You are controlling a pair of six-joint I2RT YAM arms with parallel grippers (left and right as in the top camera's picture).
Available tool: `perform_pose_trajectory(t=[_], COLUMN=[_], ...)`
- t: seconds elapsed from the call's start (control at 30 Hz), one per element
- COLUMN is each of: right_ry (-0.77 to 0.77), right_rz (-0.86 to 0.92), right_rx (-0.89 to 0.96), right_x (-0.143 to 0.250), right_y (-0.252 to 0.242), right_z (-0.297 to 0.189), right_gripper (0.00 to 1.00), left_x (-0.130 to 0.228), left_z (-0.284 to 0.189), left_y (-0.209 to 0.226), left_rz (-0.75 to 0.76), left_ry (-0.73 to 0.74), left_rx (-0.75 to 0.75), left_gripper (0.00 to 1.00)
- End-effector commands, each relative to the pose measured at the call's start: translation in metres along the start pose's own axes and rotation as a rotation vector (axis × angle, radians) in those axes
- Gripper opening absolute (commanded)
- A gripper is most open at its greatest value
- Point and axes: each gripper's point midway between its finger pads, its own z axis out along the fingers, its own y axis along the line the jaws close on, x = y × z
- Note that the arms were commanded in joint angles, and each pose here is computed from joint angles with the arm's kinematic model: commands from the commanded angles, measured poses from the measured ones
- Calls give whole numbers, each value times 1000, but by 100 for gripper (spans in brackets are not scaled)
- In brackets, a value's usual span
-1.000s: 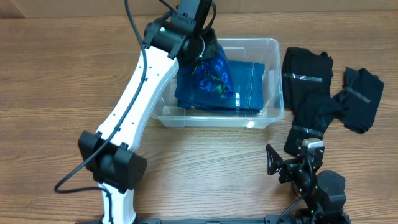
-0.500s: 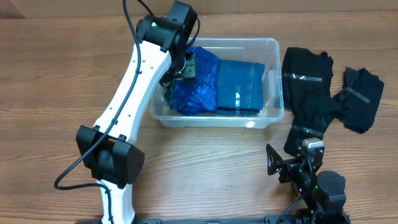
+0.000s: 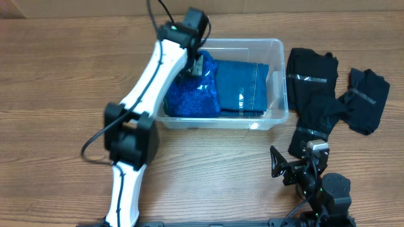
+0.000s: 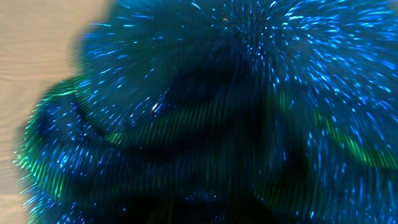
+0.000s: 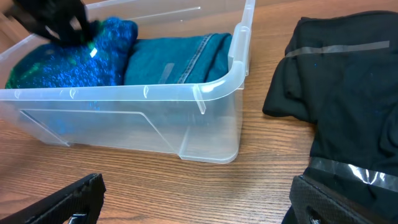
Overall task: Pack container
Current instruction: 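Carry the sparkly fabric into the bin's left side and release, then raise the left arm aside and reach the right gripper to the black clothing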
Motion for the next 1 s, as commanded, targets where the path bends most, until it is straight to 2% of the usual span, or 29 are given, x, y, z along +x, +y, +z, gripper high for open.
perform_pose_trajectory(t=[0.0, 0.07, 0.13, 0.23, 0.3, 0.37, 0.43, 0.5, 0.6, 0.7, 0.77, 0.9, 0.97], right_ry=[10, 10, 10, 10, 10, -18, 27, 23, 41, 34, 36, 159, 217], right_rz=[6, 6, 6, 6, 6, 0, 33, 98, 201, 248, 262, 284, 248], right_rx=[-2, -2, -1, -2, -2, -34, -238, -373, -401, -337, -238, 38, 68], right_x=[4, 4, 4, 4, 4, -3, 4, -3, -8, -27, -46, -76, -87], right_y=[0, 0, 0, 0, 0, 6, 40, 63, 69, 64, 53, 20, 18], right_z=[0, 0, 0, 0, 0, 0, -5, -12, -16, -24, -30, -29, -21], right_gripper=[100, 100, 100, 100, 100, 100, 100, 100, 100, 100, 100, 100, 100], left_x=[17, 13, 2, -16, -18, -11, 7, 23, 49, 71, 71, 70, 70], left_z=[32, 16, -18, -106, -166, -225, -272, -297, -317, -322, -323, -322, -322], left_y=[-6, -6, -4, -2, 1, 17, 35, 54, 91, 118, 121, 120, 120], left_rz=[30, 11, -3, -22, -33, -51, -67, -87, -132, -154, -118, -108, -107], left_ry=[97, 77, 23, -132, -238, -351, -427, -466, -483, -462, -467, -464, -464], left_rx=[9, 16, 35, 120, 185, 209, 228, 213, 119, 9, -12, -14, -14], left_gripper=[26, 23, 28, 59, 72, 100, 100, 100, 100, 100, 100, 100, 100])
